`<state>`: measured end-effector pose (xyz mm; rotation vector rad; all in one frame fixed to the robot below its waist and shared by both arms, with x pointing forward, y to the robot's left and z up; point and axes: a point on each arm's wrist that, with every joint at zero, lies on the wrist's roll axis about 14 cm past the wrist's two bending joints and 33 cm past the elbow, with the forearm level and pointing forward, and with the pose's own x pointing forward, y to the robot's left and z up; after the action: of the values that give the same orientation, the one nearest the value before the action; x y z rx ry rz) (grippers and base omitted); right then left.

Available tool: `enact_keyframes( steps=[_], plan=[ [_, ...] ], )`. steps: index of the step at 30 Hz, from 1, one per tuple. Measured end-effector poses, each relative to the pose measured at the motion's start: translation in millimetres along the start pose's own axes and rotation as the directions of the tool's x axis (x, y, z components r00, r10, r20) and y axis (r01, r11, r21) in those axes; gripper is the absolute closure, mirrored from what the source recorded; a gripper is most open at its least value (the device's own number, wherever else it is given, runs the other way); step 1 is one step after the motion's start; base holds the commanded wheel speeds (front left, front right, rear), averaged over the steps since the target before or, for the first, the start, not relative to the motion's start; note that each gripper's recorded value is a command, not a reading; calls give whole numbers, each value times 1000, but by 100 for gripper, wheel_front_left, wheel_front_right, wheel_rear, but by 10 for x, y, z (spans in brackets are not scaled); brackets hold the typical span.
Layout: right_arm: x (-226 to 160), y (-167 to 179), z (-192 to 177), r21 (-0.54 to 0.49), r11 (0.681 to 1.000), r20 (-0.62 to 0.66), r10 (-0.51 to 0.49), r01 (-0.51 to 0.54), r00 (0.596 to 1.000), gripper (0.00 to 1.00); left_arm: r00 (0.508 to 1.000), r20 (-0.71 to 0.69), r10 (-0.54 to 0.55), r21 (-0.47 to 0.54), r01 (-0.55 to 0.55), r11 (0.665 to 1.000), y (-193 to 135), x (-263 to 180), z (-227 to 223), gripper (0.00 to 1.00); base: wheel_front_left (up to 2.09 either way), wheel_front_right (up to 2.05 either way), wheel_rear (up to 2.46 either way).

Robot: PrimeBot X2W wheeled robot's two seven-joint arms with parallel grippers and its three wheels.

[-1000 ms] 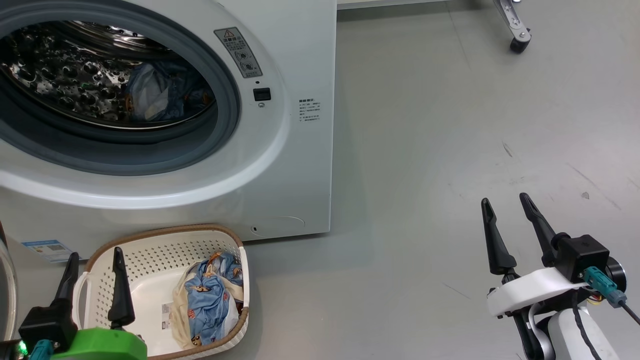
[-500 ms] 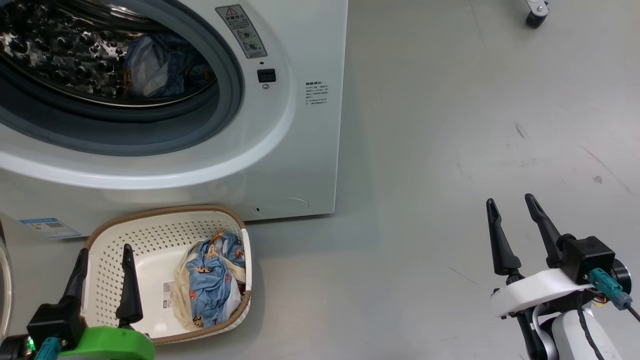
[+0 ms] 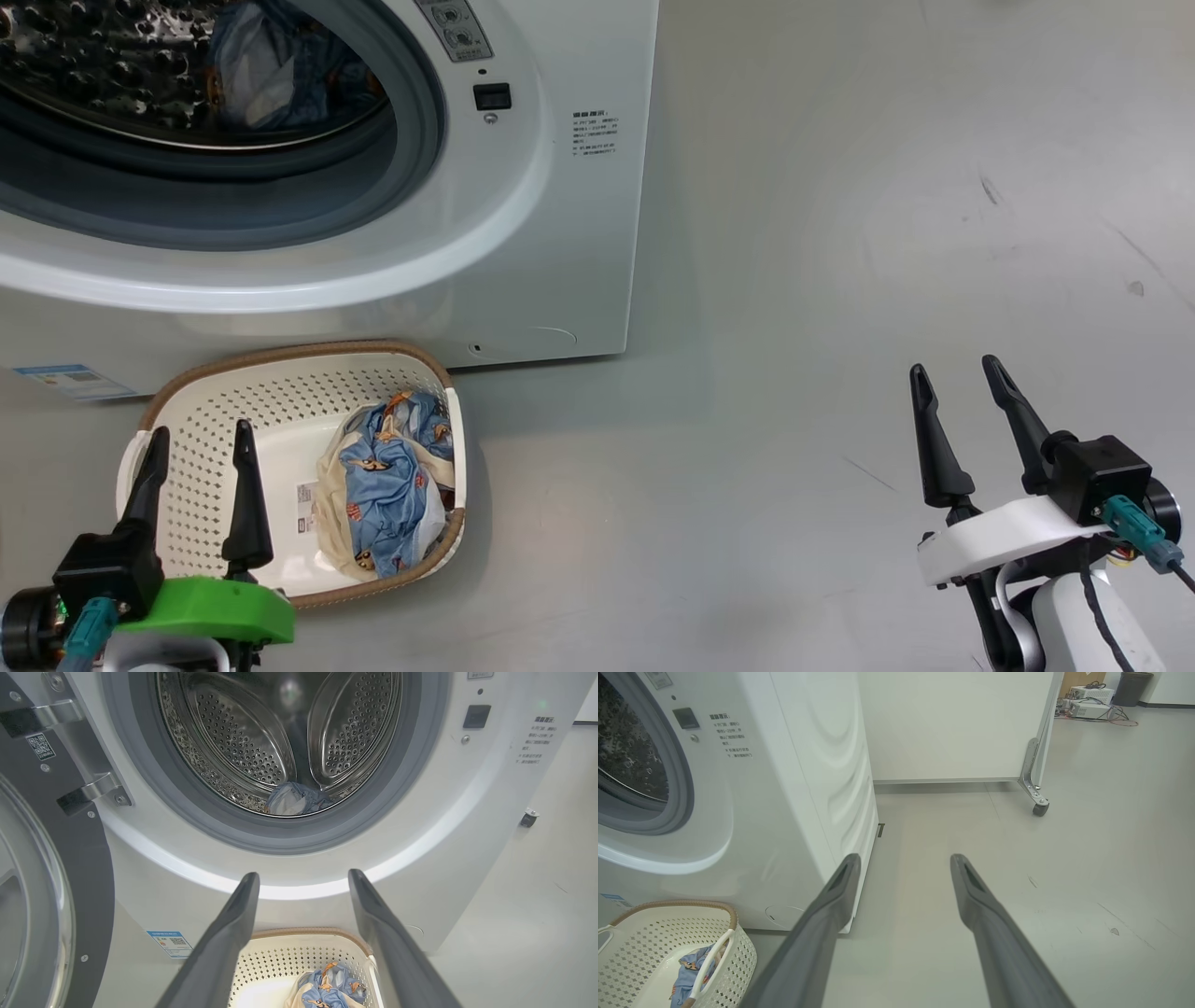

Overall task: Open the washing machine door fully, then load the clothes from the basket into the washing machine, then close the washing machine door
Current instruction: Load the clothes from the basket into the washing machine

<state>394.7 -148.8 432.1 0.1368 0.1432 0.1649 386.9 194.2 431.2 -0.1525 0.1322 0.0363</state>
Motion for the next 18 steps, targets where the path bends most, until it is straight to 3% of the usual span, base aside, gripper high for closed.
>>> enact_keyframes(
  steps=[18],
  plan=[
    [375,-121,-329,5,1000,-72,-3,3,997,0,991,-132,-6,-27,2,1000,-27,351,-537,0,0,0,0]
  ],
)
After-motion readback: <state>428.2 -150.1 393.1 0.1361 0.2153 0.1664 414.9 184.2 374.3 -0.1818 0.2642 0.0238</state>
